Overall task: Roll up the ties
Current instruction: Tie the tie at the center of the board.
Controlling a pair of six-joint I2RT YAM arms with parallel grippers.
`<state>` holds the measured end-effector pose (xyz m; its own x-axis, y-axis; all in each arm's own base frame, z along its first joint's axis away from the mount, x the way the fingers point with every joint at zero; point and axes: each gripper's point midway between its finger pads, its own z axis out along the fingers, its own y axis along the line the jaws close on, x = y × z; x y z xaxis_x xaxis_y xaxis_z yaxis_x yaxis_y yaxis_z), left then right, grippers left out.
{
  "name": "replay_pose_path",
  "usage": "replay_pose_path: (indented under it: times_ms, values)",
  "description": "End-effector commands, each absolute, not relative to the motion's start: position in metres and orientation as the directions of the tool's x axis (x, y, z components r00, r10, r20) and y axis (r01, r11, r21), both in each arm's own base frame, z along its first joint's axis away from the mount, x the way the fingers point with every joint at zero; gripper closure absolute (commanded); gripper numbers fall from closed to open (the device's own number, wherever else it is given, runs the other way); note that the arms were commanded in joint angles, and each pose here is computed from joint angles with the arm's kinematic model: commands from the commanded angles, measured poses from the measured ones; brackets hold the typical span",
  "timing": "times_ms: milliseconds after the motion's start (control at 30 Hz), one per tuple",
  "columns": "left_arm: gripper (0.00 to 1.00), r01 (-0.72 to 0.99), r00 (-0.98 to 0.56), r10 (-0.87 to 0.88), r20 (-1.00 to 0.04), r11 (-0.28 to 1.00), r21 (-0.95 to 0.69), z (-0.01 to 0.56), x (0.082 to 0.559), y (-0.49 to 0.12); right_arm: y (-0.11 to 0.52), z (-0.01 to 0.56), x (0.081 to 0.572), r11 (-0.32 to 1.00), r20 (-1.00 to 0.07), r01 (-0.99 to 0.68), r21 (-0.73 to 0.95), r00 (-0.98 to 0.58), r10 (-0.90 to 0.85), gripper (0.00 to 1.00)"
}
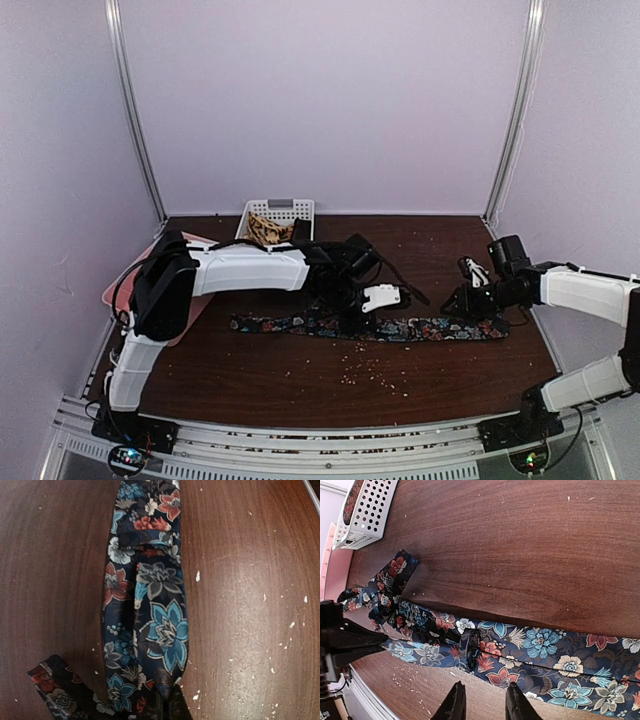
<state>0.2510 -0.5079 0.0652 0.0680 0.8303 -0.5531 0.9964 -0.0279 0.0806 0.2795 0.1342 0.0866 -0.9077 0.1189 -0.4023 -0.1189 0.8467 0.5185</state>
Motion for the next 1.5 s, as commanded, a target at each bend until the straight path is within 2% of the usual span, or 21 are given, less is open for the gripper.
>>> replay_pose_path:
  times_ms: [0, 133, 467, 967, 1467]
  values:
    - [1.0, 0.998, 0.066, 0.851, -0.522, -0.051, 0.043, 0.052, 0.25, -0.508, 0.135, 0.084, 0.282, 0.836, -0.39, -0.104, 0.539, -0.91, 0.138, 0.71]
    - [1.0, 0.998, 0.054, 0.869, -0.491, -0.052, 0.019, 0.041, 0.249, -0.507, 0.135, 0.081, 0.282, 0.833, -0.378, -0.093, 0.545, -0.914, 0.146, 0.7]
    - [1.0, 1.0, -0.007, 0.846, -0.533, -0.011, -0.029, 0.046, 0.251, -0.524, 0.135, 0.07, 0.279, 0.831, -0.331, -0.055, 0.554, -0.93, 0.159, 0.68]
    - [1.0, 0.992, -0.126, 0.903, -0.412, 0.11, -0.062, 0.027, 0.274, -0.482, 0.135, 0.075, 0.282, 0.823, -0.326, -0.048, 0.567, -0.93, 0.17, 0.67]
    - [1.0, 0.985, -0.11, 0.882, -0.458, 0.035, -0.169, 0.034, 0.244, -0.513, 0.136, 0.073, 0.281, 0.821, -0.325, -0.05, 0.569, -0.93, 0.169, 0.68]
